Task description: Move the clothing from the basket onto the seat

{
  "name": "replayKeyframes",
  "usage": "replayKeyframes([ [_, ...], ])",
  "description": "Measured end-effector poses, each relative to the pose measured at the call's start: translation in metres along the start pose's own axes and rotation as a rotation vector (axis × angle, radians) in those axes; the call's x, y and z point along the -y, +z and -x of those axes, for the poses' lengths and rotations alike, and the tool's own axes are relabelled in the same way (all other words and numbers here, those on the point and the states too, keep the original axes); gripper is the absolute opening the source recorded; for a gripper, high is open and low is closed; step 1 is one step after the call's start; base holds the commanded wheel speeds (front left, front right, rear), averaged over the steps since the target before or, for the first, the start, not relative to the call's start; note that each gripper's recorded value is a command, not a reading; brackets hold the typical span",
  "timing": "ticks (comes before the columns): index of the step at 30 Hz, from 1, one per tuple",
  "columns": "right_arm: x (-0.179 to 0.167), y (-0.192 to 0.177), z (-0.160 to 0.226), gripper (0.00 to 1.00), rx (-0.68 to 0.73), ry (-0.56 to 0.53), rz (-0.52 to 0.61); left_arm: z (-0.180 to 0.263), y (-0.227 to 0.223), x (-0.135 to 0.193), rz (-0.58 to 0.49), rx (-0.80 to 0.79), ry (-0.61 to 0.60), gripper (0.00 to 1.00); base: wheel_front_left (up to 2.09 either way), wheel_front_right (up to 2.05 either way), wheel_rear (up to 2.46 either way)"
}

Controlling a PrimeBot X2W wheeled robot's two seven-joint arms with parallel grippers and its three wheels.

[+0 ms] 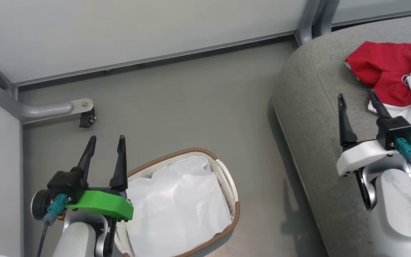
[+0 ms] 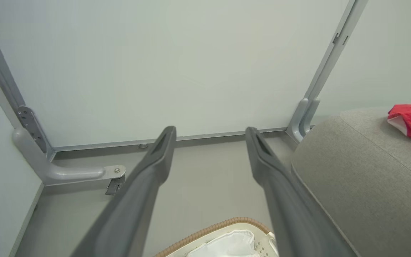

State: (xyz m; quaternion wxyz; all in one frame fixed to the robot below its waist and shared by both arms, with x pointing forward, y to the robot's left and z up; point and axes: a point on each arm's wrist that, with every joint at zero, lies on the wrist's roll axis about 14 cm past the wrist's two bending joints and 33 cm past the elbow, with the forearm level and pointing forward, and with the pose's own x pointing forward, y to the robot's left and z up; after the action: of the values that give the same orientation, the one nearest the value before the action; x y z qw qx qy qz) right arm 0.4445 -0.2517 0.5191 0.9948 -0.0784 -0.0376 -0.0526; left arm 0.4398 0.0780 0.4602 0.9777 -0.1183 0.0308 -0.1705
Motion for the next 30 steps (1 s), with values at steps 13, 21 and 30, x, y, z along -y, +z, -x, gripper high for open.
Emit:
replayKeyframes([
  [13,-0.078,0.003,0.002,1.00,-0.003,0.188,-0.148,0.065,0.022,-0.077,-0.049,0.047,0.288,1.00,0.00,0.00,0.00],
  [21,-0.087,-0.003,0.023,1.00,-0.032,0.212,-0.173,0.102,0.015,-0.078,-0.026,0.034,0.333,1.00,0.00,0.00,0.00],
  [30,-0.097,-0.036,0.050,0.00,-0.143,0.232,-0.186,0.123,-0.011,-0.080,0.021,-0.035,0.372,0.00,0.00,0.00,0.00],
])
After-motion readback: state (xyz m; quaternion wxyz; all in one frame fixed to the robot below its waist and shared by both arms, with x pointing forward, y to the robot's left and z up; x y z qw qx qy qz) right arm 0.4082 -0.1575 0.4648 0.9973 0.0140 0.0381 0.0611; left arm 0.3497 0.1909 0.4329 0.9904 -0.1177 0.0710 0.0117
